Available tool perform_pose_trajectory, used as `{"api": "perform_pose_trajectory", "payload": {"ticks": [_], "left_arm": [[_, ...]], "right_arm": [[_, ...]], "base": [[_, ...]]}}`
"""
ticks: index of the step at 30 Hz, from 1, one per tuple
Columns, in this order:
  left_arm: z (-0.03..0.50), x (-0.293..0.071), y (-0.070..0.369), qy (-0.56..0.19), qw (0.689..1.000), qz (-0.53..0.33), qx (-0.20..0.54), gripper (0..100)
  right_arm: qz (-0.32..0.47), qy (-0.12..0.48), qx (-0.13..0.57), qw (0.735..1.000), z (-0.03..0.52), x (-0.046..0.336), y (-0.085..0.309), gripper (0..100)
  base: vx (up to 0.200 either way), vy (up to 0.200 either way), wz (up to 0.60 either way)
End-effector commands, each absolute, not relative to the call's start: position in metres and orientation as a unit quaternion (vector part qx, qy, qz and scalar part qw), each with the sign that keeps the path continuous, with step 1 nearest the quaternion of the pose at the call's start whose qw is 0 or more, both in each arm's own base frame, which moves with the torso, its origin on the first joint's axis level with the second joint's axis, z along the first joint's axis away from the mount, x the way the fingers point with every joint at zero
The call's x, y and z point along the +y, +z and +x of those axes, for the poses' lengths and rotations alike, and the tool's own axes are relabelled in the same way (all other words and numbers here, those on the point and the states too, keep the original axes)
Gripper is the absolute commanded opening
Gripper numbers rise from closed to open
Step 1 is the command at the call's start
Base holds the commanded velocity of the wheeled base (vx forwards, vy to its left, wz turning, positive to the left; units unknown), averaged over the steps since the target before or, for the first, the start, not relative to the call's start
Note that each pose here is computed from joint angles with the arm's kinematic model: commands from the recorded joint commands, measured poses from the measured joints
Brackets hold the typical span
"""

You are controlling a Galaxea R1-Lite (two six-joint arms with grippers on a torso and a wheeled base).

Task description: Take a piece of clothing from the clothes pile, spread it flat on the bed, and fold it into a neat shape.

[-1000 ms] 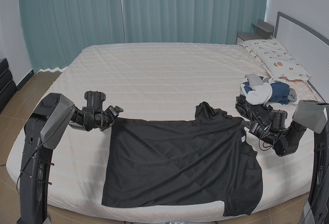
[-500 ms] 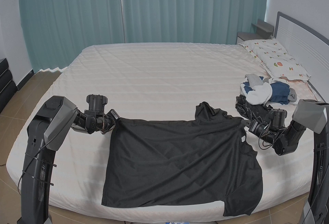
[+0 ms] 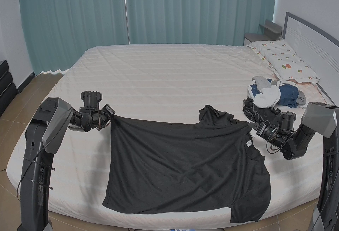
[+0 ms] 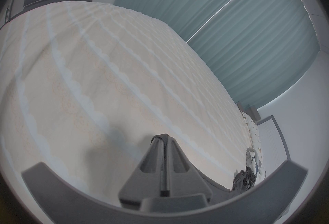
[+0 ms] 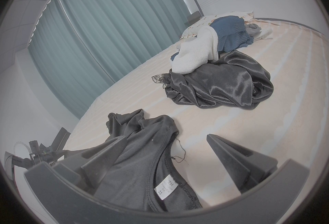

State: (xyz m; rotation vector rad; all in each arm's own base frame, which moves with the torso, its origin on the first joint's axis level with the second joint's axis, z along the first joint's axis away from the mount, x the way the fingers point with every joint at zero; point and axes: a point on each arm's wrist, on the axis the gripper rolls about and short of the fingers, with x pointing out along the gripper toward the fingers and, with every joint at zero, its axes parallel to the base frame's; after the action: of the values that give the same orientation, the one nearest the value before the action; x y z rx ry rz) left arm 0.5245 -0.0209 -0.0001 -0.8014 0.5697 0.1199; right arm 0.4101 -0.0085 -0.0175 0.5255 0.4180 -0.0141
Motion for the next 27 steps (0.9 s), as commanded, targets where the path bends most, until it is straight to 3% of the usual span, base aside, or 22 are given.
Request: {"api": "perform_pose_trajectory", "payload": {"ticks": [1, 24, 25, 27], "left_arm": [[0.529, -0.011, -0.004, 0.064, 0.88, -0.388, 0.266, 0], [0.536, 0.018, 0.001, 0.083, 0.881, -0.397, 0.242, 0], [0.535, 0.018, 0.001, 0.084, 0.88, -0.397, 0.247, 100], [0.535, 0.017, 0.0, 0.085, 0.878, -0.397, 0.252, 100]], "right_arm": [[0.258, -0.008, 0.207, 0.944, 0.41, -0.009, -0.019, 100], [0.263, -0.011, 0.209, 0.942, 0.41, -0.009, -0.023, 100], [0.263, -0.01, 0.209, 0.942, 0.41, -0.009, -0.023, 100], [0.263, -0.01, 0.211, 0.941, 0.409, -0.009, -0.023, 100]], "base": [[0.0, 0.0, 0.0], [0.0, 0.0, 0.0], [0.0, 0.0, 0.0], [0.0, 0.0, 0.0]]}}
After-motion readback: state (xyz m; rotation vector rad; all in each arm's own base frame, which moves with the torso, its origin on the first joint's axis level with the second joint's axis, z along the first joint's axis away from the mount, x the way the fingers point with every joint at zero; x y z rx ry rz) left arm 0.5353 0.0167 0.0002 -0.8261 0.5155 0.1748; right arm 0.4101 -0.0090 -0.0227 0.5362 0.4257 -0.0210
